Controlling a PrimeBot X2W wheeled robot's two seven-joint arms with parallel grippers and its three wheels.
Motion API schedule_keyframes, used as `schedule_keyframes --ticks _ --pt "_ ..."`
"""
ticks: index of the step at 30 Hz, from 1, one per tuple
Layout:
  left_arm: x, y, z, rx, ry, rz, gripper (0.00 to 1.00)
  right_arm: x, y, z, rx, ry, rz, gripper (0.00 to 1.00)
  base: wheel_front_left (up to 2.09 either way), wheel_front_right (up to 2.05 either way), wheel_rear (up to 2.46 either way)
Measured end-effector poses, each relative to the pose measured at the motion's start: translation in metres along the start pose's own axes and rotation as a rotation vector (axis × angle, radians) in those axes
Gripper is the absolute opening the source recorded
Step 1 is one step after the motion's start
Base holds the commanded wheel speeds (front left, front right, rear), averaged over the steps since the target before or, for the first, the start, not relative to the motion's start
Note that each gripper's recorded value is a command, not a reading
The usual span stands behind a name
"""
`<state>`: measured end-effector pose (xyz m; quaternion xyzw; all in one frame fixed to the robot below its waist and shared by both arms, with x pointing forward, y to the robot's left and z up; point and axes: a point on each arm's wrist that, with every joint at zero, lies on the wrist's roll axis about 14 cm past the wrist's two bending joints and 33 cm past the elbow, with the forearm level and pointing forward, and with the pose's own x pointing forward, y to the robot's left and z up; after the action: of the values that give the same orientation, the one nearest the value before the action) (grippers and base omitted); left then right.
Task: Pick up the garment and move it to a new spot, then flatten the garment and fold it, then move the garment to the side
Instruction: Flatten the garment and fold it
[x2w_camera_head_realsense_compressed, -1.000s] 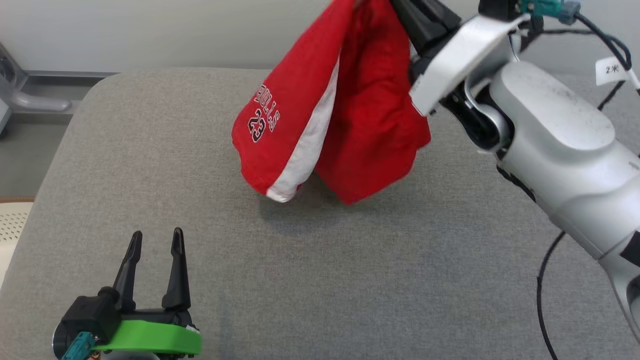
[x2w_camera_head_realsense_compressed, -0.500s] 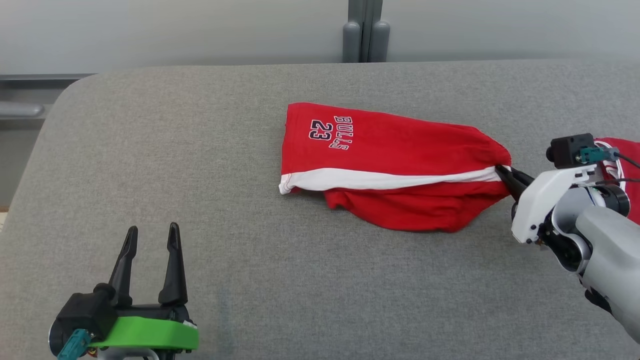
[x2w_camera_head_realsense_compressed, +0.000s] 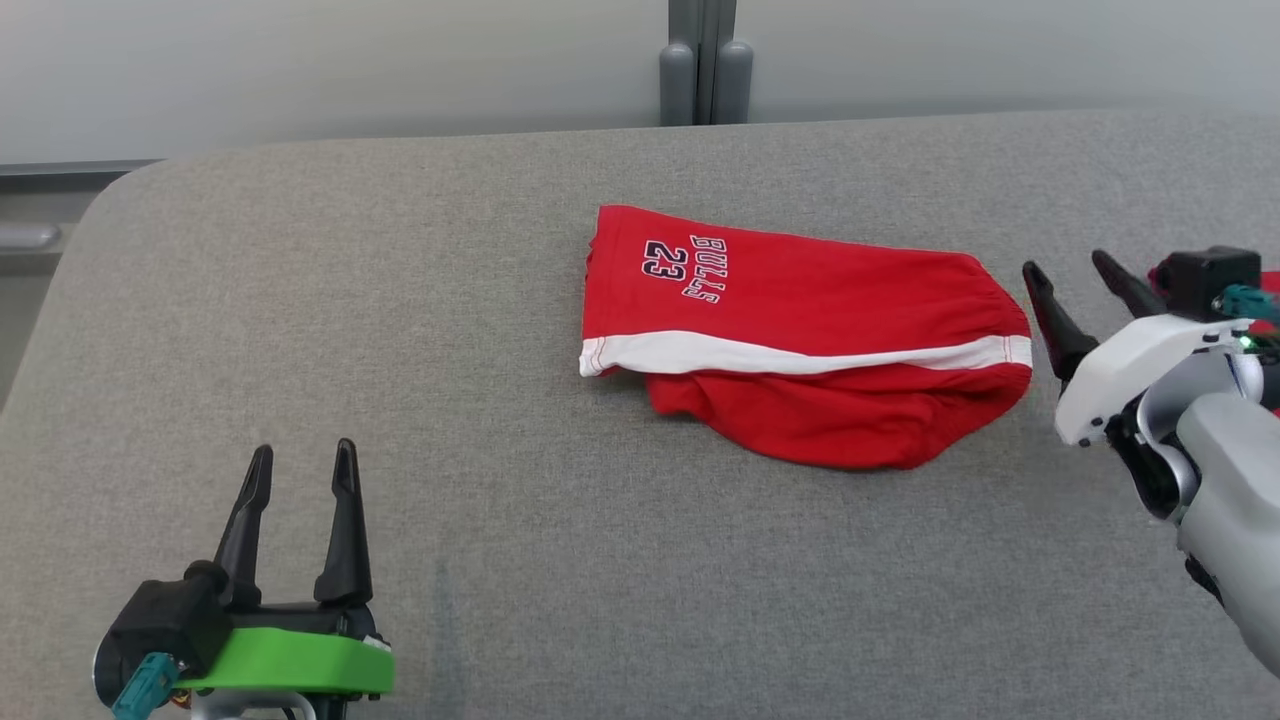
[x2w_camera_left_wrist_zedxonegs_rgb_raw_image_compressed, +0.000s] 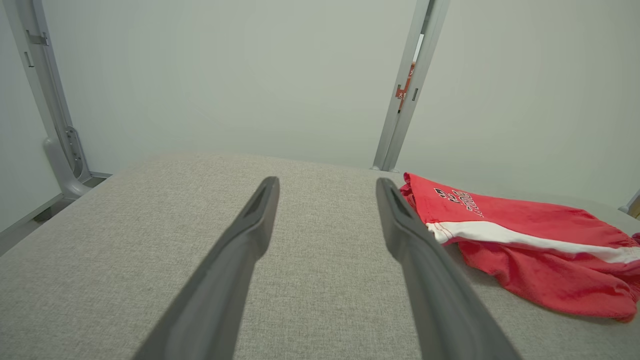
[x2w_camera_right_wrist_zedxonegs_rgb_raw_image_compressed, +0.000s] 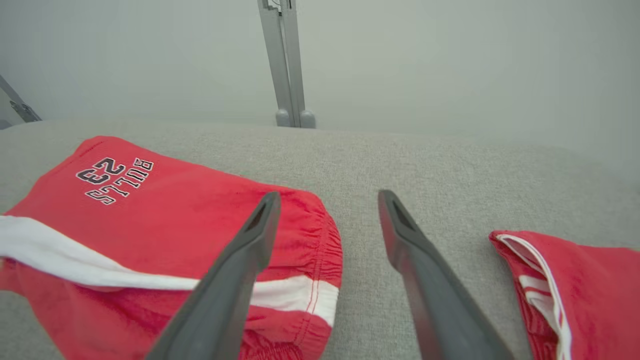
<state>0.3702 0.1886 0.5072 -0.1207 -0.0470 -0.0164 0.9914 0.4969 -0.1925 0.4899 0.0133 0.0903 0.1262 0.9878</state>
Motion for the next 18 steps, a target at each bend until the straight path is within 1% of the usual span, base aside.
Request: schedule_keyframes --ticks 2,5,9,13,18 --pt "-0.001 0.001 0.002 0.001 -0.005 0.003 1.00 -0.003 0.001 0.013 -0.015 -0.059 0.000 1.00 0.00 0.00 0.00" --pt "-0.004 0.003 0.003 0.002 -0.007 0.009 1.00 -0.017 0.006 0.010 -0.026 -0.102 -0.006 1.00 0.00 0.00 0.00" --pt "-0.009 0.004 0.006 0.008 -0.014 0.013 1.00 -0.039 0.016 0.019 -0.059 -0.194 -0.025 1.00 0.00 0.00 0.00" --pt "-0.017 0.005 0.005 0.014 -0.009 0.018 1.00 -0.066 0.031 0.018 -0.065 -0.251 -0.047 1.00 0.00 0.00 0.00" --pt "-0.025 0.005 0.007 0.017 -0.013 0.018 1.00 -0.092 0.044 0.018 -0.066 -0.289 -0.071 1.00 0.00 0.00 0.00"
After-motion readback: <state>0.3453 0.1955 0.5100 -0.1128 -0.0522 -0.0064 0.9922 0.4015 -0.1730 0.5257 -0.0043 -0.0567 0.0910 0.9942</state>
